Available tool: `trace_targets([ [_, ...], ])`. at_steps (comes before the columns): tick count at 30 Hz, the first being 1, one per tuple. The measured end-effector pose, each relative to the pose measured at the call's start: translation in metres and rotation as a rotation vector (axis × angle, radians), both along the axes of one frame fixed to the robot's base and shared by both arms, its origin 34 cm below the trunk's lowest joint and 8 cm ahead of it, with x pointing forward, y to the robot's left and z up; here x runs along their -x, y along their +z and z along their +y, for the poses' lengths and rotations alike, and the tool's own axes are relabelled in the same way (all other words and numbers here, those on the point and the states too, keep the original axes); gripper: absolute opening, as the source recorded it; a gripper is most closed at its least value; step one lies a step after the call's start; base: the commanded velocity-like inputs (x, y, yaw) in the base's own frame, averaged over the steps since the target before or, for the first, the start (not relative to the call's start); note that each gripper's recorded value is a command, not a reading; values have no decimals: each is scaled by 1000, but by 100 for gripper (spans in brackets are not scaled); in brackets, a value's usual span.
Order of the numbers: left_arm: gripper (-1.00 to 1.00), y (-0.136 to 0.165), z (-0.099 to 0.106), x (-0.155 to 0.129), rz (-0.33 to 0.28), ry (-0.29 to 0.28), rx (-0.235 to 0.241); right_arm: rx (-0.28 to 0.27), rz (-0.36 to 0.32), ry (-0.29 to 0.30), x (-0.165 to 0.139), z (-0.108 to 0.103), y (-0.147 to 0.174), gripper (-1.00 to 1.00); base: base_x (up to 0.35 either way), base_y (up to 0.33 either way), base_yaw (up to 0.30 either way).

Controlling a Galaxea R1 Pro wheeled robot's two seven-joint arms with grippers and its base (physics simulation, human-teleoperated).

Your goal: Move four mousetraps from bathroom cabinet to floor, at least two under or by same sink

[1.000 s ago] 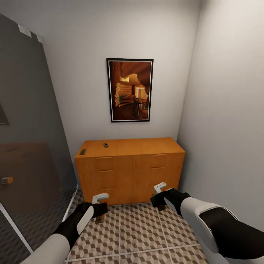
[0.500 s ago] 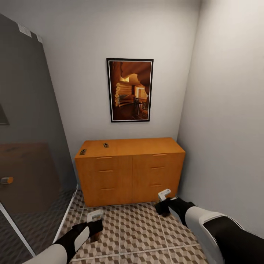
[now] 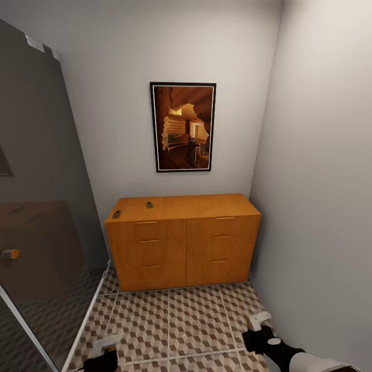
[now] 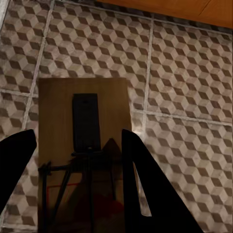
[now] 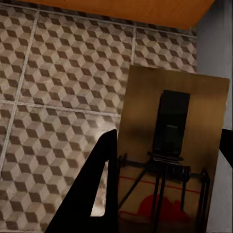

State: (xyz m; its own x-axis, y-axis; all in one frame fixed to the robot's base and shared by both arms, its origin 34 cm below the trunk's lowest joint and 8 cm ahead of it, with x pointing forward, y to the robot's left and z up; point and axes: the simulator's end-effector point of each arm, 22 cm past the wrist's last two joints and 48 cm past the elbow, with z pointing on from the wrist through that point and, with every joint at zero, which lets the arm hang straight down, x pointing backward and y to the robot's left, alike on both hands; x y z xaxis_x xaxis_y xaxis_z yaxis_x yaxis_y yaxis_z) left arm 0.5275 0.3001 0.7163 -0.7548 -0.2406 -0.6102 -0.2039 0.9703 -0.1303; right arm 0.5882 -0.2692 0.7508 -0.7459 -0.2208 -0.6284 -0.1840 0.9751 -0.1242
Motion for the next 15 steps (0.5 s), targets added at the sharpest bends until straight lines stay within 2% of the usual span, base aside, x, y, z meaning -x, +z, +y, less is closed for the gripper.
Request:
trace_targets([
  [3, -100, -6, 14, 20, -37, 2, -33, 19, -58, -27, 21, -13, -10, -100, 0, 0, 0],
  [7, -100, -11, 24, 48, -98, 3, -74, 15, -149, -33, 43, -19, -14, -100, 0, 0, 0],
  [12, -100, -12, 30, 79, -172, -2, -117, 7, -172, -58, 62, -23, -20, -100, 0, 0, 0],
  [15, -100, -8, 30, 93, -222, -6, -140, 15, -220, -93, 65, -30, -16, -100, 0, 0, 0],
])
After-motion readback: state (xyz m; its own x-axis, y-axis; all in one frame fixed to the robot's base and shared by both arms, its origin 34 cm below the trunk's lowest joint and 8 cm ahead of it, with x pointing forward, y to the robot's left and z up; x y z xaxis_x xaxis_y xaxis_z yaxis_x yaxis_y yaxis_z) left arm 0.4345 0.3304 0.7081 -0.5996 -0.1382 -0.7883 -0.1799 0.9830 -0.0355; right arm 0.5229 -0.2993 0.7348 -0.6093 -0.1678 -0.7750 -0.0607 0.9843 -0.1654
